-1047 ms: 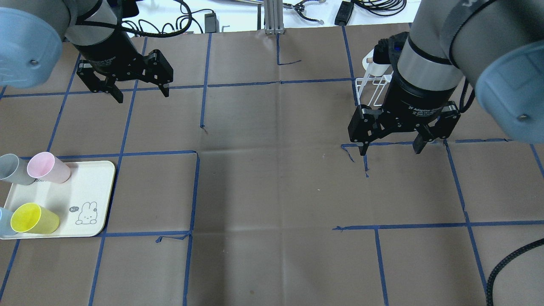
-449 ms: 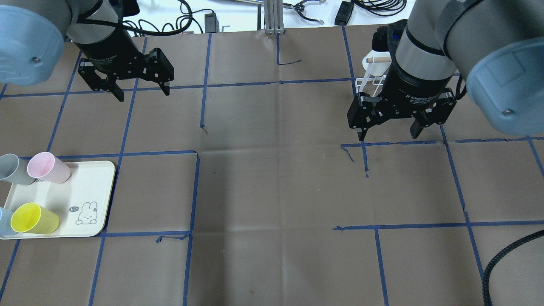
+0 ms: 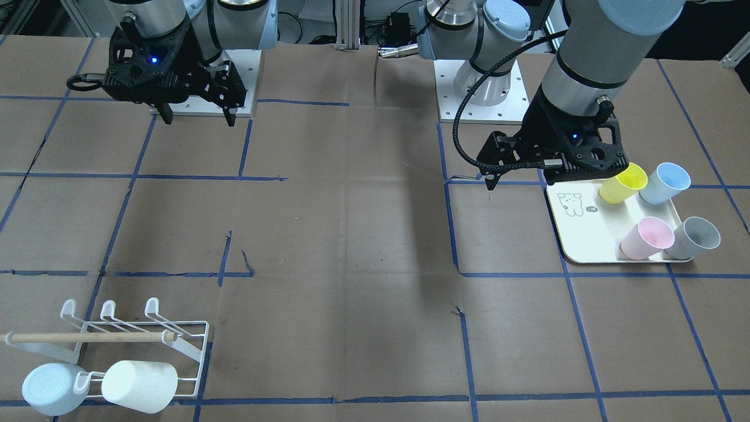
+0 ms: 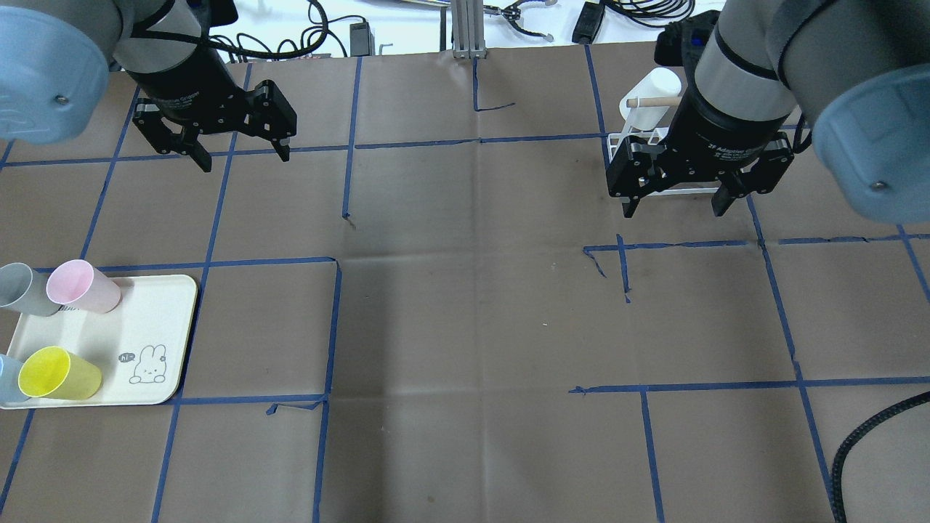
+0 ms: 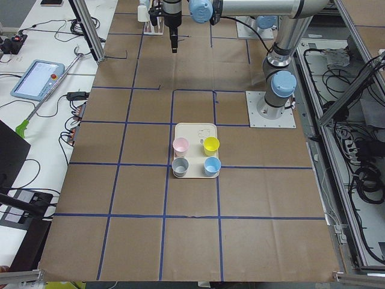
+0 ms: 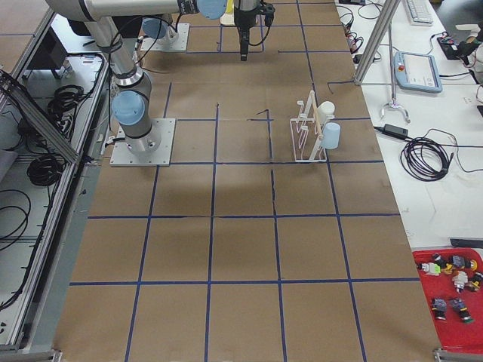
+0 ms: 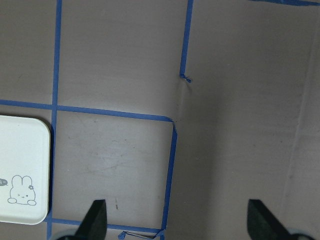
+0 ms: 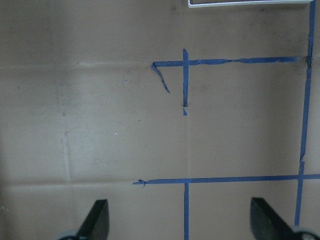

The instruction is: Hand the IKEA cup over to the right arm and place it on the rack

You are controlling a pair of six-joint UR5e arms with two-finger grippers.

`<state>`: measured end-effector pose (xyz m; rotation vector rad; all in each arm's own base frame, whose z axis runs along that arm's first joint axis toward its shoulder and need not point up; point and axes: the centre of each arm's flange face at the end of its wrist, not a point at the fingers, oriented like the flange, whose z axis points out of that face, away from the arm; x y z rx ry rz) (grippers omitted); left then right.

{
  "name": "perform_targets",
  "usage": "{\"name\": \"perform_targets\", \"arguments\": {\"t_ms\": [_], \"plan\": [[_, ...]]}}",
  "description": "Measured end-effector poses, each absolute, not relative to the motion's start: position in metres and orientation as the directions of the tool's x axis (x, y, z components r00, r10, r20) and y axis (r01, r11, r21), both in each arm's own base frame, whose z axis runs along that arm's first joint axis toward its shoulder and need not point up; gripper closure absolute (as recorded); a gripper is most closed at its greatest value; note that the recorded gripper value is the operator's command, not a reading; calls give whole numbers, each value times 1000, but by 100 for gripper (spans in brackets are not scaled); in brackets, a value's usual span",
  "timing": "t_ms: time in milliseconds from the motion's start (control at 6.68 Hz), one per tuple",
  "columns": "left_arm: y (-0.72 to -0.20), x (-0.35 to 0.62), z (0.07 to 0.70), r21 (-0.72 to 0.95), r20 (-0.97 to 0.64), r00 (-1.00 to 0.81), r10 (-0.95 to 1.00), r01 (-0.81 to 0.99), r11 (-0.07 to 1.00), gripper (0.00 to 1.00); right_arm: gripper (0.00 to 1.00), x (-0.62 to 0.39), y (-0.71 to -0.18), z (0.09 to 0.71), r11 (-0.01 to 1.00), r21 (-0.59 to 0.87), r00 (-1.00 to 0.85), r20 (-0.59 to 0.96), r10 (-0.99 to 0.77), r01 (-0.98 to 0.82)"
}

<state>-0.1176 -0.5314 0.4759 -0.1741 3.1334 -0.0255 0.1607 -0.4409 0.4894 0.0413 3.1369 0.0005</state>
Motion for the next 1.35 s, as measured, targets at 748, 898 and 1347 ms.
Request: {"name": "perform_targets", "arguments": {"t_ms": [748, 898, 1347], "plan": [[-532, -118, 475, -15, -2, -994, -110, -110, 994, 0, 0, 160, -442, 490, 999, -8, -999, -7, 33, 33], [-532, -118, 475, -15, -2, -994, -110, -110, 994, 0, 0, 160, -442, 490, 999, -8, -999, -7, 33, 33], [-532, -118, 476, -16, -2, -994, -111, -111, 994, 0, 0, 160, -442, 490, 999, -8, -999, -8, 31, 31]]}}
